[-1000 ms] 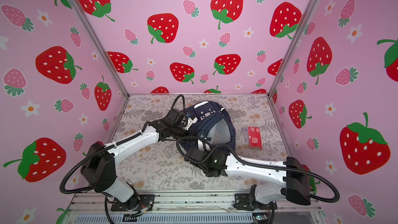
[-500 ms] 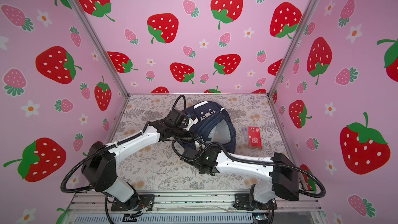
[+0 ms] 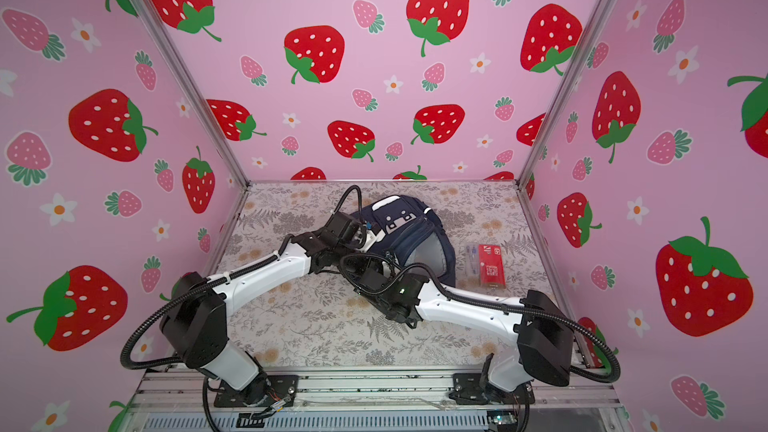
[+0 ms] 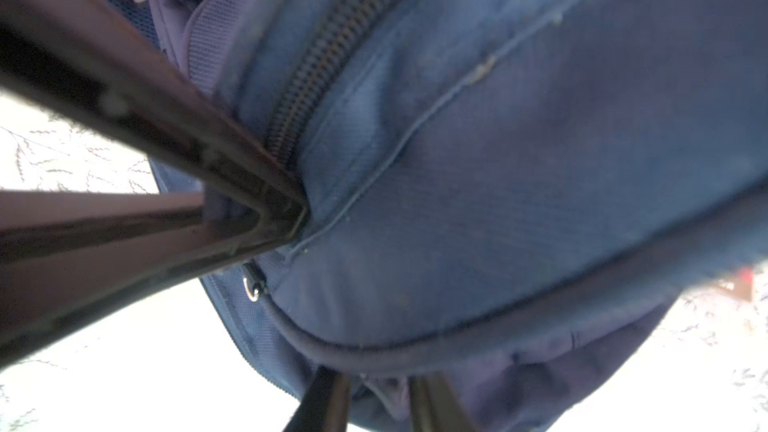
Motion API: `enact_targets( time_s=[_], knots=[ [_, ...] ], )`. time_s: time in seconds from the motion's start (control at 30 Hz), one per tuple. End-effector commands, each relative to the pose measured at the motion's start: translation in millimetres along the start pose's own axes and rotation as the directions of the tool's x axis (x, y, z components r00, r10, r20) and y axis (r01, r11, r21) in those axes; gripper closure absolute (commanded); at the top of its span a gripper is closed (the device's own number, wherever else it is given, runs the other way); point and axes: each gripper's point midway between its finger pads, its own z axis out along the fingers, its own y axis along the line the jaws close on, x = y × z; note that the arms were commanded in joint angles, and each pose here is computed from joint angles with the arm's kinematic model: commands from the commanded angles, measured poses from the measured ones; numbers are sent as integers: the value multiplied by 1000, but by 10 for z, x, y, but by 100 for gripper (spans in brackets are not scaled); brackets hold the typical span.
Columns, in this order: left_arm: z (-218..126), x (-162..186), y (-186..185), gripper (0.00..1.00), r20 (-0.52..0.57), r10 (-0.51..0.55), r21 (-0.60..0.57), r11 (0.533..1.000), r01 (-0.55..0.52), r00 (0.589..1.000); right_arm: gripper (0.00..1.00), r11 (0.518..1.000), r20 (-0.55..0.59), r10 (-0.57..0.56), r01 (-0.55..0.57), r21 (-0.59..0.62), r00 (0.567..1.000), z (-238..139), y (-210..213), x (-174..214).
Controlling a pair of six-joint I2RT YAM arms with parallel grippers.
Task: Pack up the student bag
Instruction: 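Drag the zipper pull around the bag with the right gripper while left holds bag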
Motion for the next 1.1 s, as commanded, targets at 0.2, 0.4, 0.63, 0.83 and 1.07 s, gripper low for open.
enact_targets(
  time_s=[0.2, 0.4, 0.63, 0.83, 1.07],
  knots=[
    [-24, -102, -108, 100, 3, 38, 8, 999, -38, 999, 99, 1000, 6, -4, 4, 11, 1000, -152, -89, -100],
    [-23, -37, 169, 100, -31, 43, -176, 983, -48, 999, 100, 1000, -19, -26, 26, 5, 999, -261, -209, -15],
    [-1, 22, 318, 100, -65, 37, -247, 968, -52, 997, 100, 1000, -29, 3, -2, 15, 1000, -274, -541, 139],
    [-49, 62, 412, 100, -92, 54, -312, 947, -81, 994, 100, 995, -22, 103, -103, -2, 994, -86, -884, 146],
    [-188, 3, 196, 57, -71, 58, -300, 951, -77, 996, 100, 921, 26, 123, -104, -376, 992, -176, -297, -15]
  ],
)
